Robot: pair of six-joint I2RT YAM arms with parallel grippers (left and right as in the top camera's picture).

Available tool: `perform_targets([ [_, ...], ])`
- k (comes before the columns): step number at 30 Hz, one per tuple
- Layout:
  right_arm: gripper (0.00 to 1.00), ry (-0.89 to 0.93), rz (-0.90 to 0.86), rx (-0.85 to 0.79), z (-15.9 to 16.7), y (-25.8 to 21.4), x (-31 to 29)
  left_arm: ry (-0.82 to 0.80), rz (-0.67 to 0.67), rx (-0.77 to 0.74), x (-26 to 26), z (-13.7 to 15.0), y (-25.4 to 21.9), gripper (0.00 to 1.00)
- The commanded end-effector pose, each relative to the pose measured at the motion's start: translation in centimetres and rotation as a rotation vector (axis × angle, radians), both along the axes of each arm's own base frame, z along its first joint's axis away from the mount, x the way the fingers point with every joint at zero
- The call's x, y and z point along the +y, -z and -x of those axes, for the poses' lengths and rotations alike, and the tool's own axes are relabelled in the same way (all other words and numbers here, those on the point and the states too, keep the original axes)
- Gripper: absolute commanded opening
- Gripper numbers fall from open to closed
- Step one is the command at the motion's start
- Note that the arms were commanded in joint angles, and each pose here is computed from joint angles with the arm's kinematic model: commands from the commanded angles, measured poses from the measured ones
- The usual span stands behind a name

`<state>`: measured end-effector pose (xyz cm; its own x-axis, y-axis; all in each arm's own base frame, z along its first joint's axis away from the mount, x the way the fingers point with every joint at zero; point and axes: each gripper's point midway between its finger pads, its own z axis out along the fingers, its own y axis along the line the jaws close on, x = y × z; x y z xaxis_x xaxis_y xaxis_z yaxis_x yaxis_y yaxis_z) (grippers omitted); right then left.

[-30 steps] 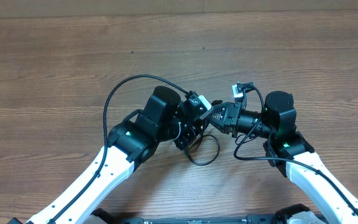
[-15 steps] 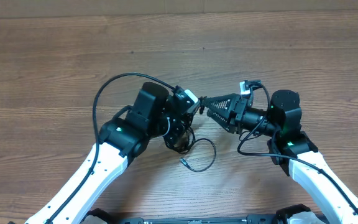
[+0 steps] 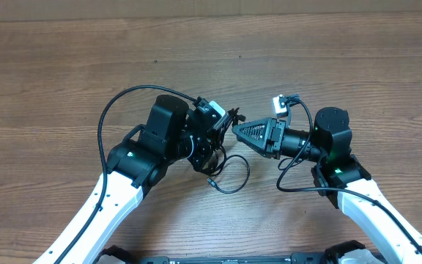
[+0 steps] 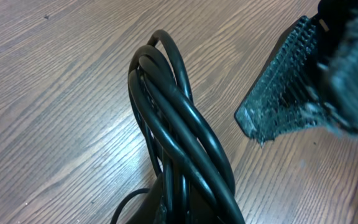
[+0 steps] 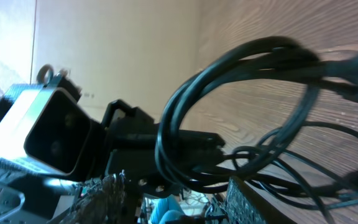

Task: Untangle cables

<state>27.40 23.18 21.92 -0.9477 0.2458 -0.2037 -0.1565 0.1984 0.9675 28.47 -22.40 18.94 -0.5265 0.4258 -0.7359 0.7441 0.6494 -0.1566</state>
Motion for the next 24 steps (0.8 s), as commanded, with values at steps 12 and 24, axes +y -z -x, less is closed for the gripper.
perform_targets([
  [12,0.35,-0.014,0.013,-0.078,0.4,-0.6,2.2,0.084,0.089,0.035,-1.7,0.8,-0.9,0.09],
  [24,0.33,0.004,0.035,-0.080,-0.1,0.1,2.1,0.119,0.119,0.050,-2.3,1.3,-1.2,0.07],
])
